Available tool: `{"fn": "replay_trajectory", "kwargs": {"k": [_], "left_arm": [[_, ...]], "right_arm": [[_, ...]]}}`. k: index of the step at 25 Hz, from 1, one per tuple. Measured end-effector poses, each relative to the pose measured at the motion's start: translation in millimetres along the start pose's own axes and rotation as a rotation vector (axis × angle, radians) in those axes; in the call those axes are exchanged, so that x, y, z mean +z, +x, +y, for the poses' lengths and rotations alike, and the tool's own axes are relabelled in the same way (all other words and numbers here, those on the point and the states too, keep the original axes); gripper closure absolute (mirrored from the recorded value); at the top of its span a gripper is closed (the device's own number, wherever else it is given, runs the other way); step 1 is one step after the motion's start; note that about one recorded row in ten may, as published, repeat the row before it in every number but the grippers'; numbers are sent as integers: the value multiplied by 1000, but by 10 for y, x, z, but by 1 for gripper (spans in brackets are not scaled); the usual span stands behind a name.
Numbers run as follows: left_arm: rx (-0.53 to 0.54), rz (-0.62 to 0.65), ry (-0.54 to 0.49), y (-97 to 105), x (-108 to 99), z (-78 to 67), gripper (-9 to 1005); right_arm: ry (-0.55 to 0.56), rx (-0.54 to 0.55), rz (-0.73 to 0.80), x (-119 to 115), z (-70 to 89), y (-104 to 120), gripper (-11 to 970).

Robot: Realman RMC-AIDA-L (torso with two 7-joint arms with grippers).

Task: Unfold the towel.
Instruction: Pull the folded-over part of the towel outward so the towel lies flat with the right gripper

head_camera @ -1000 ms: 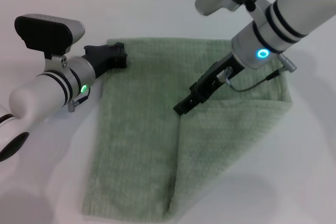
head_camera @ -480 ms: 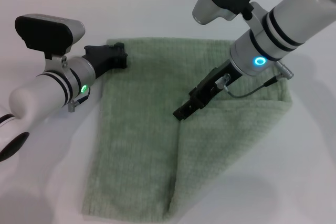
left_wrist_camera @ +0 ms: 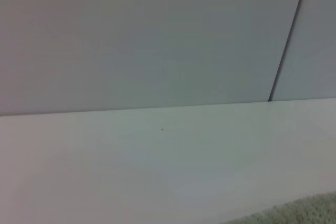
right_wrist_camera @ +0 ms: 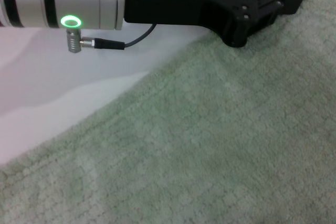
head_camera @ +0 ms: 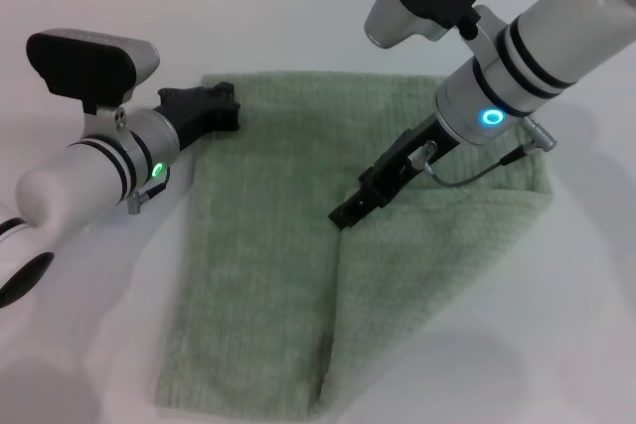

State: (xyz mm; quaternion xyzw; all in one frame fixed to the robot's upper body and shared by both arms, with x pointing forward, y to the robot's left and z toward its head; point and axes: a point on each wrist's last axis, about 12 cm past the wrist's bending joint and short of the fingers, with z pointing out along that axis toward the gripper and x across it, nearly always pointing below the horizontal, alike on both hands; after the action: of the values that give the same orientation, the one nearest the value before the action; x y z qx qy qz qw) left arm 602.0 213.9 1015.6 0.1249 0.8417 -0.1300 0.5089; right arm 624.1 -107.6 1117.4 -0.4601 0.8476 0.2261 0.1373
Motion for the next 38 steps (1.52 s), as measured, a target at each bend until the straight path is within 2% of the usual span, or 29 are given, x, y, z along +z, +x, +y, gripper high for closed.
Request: {"fn": "replay_trajectory", "kwargs": {"k": [19, 29, 34, 38], "left_arm": [[0, -3, 2, -3, 0, -2, 998], [0, -3, 2, -3, 0, -2, 998], [0, -2, 2, -2, 0, -2, 998], [0, -2, 1, -2, 0, -1, 998]], "right_arm": [[13, -3, 19, 24, 6, 8, 328], [15, -5, 22, 22, 5, 5, 536], [14, -5, 23, 22, 7, 4, 592], [14, -7, 25, 21, 8, 4, 598]]}}
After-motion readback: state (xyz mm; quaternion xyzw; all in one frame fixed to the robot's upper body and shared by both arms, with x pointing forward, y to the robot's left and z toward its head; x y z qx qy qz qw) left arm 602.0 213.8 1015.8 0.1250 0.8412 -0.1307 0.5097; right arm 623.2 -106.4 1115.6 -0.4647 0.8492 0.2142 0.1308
